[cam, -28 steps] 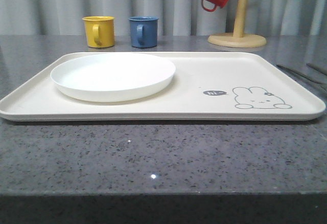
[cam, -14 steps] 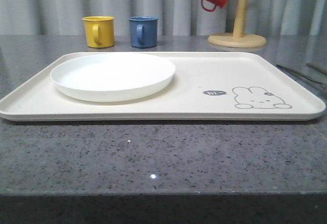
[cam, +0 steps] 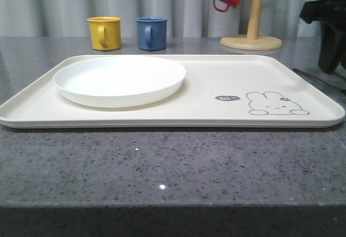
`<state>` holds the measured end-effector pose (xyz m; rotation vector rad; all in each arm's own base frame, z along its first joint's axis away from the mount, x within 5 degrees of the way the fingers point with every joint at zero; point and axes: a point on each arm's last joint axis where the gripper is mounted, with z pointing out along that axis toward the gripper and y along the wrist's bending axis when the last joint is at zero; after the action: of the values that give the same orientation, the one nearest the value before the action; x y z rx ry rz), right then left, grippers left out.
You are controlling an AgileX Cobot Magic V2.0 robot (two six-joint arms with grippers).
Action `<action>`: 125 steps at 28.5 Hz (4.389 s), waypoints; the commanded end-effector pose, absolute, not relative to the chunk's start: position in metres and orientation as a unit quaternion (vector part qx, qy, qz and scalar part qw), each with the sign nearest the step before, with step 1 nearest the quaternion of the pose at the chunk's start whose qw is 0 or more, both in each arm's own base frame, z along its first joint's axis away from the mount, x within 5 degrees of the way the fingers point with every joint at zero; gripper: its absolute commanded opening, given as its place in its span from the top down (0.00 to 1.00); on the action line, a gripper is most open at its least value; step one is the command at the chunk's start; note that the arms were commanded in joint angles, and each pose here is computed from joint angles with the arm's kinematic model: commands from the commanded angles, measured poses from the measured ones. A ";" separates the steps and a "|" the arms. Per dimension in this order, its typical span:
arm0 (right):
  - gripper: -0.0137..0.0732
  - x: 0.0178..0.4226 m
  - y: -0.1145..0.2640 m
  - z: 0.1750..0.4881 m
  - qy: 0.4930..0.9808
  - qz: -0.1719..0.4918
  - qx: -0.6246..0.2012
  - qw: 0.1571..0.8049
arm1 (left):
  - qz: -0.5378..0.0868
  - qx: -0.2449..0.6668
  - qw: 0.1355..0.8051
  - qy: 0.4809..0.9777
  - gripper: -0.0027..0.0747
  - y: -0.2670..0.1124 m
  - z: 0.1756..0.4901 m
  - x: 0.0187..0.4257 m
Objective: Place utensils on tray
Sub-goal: 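Lower the right gripper and grasp the silver fork, then carry the fork onto the tray beside the plate and release, then raise the right gripper and move it toward the chopsticks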
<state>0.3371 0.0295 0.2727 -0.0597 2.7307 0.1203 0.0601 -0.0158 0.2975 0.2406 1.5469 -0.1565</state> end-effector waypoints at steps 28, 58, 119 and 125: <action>0.86 0.345 0.033 0.286 0.974 0.059 -0.012 0.220 | -0.080 0.096 0.741 0.660 0.99 -0.015 0.313 0.059; 0.86 0.341 0.177 0.325 0.962 0.148 0.014 0.230 | -0.080 0.096 0.741 0.660 0.99 -0.015 0.313 0.059; 0.46 0.328 -0.006 0.301 0.978 0.020 0.057 0.202 | -0.080 0.096 0.741 0.660 0.99 -0.015 0.313 0.059; 0.46 0.335 -0.010 0.288 0.980 0.008 0.056 0.190 | -0.080 0.096 0.741 0.660 0.99 -0.015 0.313 0.059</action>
<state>0.3331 -0.0062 0.2715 0.1855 2.8406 0.0557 0.0601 -0.0158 0.2975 0.2406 1.5469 -0.1565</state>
